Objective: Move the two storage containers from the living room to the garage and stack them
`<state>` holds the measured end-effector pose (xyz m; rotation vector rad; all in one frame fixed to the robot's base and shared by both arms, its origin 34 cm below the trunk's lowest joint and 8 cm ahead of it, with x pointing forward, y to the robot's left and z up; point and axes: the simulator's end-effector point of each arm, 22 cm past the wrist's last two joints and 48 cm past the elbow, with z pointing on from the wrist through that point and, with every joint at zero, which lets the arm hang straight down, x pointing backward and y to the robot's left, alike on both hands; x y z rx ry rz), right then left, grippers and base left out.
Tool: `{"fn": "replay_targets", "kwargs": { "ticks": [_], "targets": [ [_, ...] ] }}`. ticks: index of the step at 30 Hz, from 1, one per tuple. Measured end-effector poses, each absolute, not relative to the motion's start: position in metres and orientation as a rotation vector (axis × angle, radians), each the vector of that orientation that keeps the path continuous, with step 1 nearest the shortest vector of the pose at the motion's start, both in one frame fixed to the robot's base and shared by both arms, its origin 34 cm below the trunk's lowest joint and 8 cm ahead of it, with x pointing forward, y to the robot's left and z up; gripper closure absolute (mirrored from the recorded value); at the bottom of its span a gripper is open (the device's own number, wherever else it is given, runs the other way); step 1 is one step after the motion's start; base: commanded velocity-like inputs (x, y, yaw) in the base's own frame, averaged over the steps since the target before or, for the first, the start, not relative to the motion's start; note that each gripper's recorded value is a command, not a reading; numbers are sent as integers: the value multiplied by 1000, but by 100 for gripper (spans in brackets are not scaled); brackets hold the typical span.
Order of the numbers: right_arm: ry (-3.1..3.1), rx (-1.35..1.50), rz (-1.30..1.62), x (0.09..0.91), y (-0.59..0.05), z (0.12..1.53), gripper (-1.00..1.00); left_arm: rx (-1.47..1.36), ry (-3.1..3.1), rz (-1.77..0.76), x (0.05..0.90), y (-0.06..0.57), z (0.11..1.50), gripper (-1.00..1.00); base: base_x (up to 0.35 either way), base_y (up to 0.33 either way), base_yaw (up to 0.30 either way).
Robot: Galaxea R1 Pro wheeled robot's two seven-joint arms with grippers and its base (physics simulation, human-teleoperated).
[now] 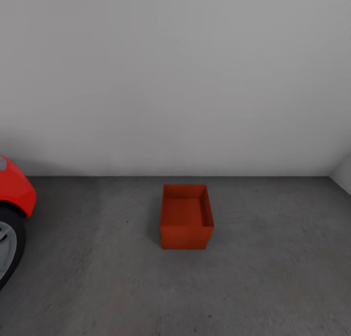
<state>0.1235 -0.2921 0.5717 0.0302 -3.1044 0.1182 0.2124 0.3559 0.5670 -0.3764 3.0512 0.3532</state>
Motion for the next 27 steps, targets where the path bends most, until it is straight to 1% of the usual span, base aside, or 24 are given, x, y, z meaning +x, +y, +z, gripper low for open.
{"fn": "replay_targets", "kwargs": {
  "ticks": [27],
  "targets": [
    [-3148,28,121,141,-293,572,-100,-379,3009,340,230,356,571,-100,0,0,0]
  ]
}}
